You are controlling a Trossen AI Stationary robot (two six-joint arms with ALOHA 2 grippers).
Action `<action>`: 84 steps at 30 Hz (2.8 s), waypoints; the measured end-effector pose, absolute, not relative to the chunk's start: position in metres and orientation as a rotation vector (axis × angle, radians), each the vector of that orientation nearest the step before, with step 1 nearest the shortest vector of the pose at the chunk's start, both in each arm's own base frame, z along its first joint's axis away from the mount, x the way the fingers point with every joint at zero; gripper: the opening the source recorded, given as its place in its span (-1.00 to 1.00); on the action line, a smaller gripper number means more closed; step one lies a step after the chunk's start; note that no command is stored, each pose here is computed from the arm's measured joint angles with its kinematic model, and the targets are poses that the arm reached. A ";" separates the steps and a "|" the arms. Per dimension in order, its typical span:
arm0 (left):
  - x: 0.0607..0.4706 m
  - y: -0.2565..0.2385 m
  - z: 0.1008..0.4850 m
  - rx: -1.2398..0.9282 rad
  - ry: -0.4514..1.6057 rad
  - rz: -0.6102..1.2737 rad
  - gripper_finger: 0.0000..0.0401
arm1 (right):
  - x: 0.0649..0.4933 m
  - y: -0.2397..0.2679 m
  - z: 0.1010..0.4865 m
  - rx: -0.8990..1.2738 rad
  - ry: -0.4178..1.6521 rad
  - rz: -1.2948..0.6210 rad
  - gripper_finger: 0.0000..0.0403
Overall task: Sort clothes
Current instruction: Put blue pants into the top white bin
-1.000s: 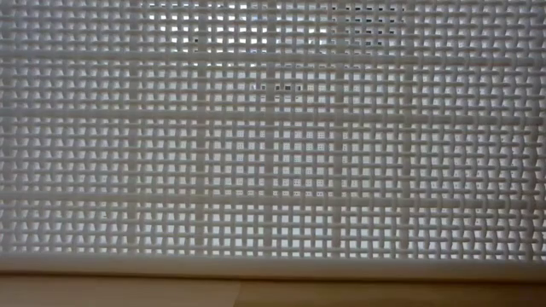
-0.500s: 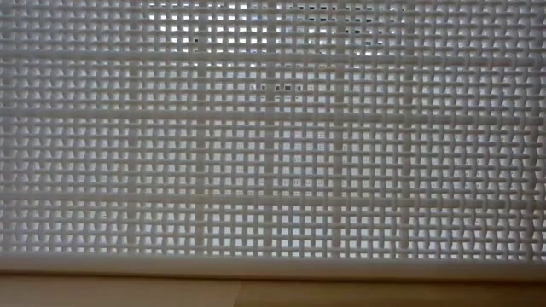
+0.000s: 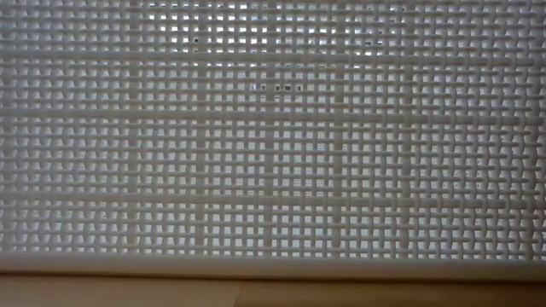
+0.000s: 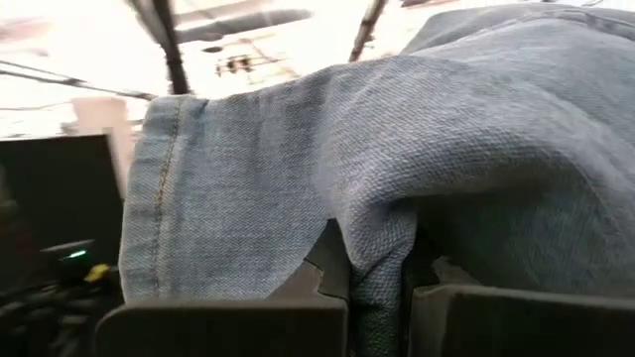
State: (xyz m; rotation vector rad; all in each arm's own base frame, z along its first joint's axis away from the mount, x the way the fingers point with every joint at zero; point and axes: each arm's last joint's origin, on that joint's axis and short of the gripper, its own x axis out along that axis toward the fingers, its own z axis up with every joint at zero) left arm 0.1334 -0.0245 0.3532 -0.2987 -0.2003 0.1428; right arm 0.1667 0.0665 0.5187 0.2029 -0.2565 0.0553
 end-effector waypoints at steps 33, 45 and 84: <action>0.133 -0.025 0.354 -0.327 -0.209 0.139 -0.60 | 0.252 0.112 0.478 0.376 -0.116 0.161 -0.83; 0.133 -0.024 0.354 -0.328 -0.210 0.139 -0.60 | 0.259 0.115 0.472 0.384 -0.086 0.156 -0.83; 0.133 -0.024 0.354 -0.312 -0.211 0.141 -0.60 | 0.277 0.059 0.477 0.353 -0.164 0.029 -0.82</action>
